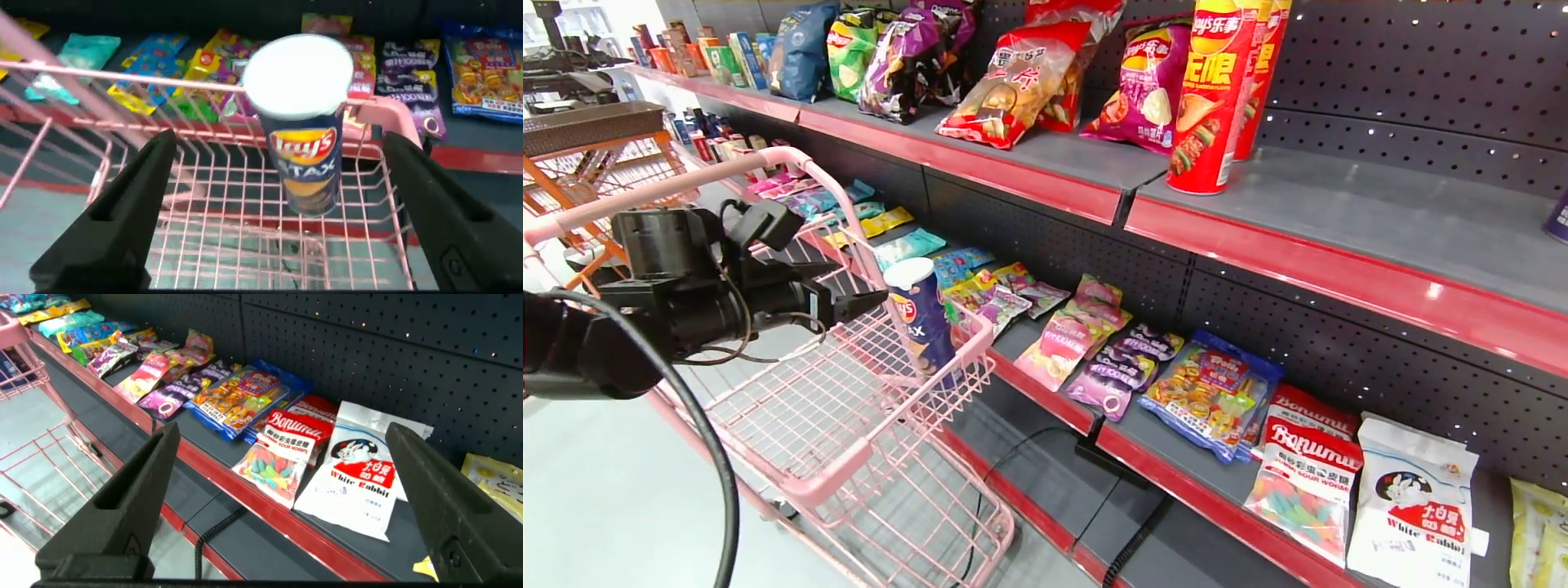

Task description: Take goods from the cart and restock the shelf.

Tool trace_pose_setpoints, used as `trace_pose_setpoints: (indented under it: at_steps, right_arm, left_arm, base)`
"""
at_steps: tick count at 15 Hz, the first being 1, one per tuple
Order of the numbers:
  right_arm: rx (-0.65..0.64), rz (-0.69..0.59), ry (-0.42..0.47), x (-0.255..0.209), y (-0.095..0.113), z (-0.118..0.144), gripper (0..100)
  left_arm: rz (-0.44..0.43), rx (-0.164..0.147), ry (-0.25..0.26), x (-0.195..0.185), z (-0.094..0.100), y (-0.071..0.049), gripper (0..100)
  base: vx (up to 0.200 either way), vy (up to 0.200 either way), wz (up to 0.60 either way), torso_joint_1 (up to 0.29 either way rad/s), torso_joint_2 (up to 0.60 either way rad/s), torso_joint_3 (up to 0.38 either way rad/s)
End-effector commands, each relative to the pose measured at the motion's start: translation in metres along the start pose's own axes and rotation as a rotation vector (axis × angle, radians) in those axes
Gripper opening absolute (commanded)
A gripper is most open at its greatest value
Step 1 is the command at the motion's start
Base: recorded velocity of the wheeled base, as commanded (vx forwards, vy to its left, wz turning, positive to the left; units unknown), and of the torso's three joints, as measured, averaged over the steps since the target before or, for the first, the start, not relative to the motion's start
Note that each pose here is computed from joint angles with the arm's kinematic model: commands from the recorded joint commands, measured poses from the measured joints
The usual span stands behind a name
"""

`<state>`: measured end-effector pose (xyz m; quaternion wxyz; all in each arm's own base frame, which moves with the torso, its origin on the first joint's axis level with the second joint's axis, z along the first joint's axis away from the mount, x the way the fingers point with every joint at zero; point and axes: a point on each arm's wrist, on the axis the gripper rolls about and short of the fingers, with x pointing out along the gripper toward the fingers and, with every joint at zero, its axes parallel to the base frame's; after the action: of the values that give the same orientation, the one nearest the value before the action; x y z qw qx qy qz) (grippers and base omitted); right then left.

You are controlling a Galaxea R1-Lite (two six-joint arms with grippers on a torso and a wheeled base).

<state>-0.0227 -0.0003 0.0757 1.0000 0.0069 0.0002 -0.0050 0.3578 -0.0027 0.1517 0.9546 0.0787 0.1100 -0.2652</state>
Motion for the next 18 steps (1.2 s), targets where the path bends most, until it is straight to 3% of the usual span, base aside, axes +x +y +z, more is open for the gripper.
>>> trace_pose_setpoints:
  at_steps: [1,5,7,9,13,18]
  right_arm:
    - [0.000,0.001,0.000,0.000,0.000,0.000,100]
    - [-0.002,0.001,0.000,0.000,0.000,0.000,100]
    - [-0.003,0.001,0.000,0.000,0.000,0.000,100]
    - [-0.005,0.001,-0.002,0.000,0.000,0.000,100]
    - [-0.008,0.001,0.001,0.000,0.000,0.000,100]
    - [-0.008,0.001,0.003,0.000,0.000,0.000,100]
  left_arm:
    - [-0.037,-0.013,0.030,0.022,-0.014,-0.004,100]
    - [-0.048,-0.023,0.051,0.036,-0.026,-0.001,100]
    - [-0.037,-0.005,0.018,0.047,-0.028,0.006,100]
    - [-0.039,-0.005,0.018,0.051,-0.031,0.007,100]
    - [-0.067,-0.004,0.022,0.063,-0.038,-0.001,100]
    - [-0.079,0.009,0.005,0.077,-0.042,-0.003,100]
  base:
    - [0.000,0.000,0.00,0.000,0.00,0.000]
    - [0.000,0.000,0.00,0.000,0.00,0.000]
    - [0.000,0.000,0.00,0.000,0.00,0.000]
    - [0.000,0.000,0.00,0.000,0.00,0.000]
    - [0.000,0.000,0.00,0.000,0.00,0.000]
    - [0.000,0.000,0.00,0.000,0.00,0.000]
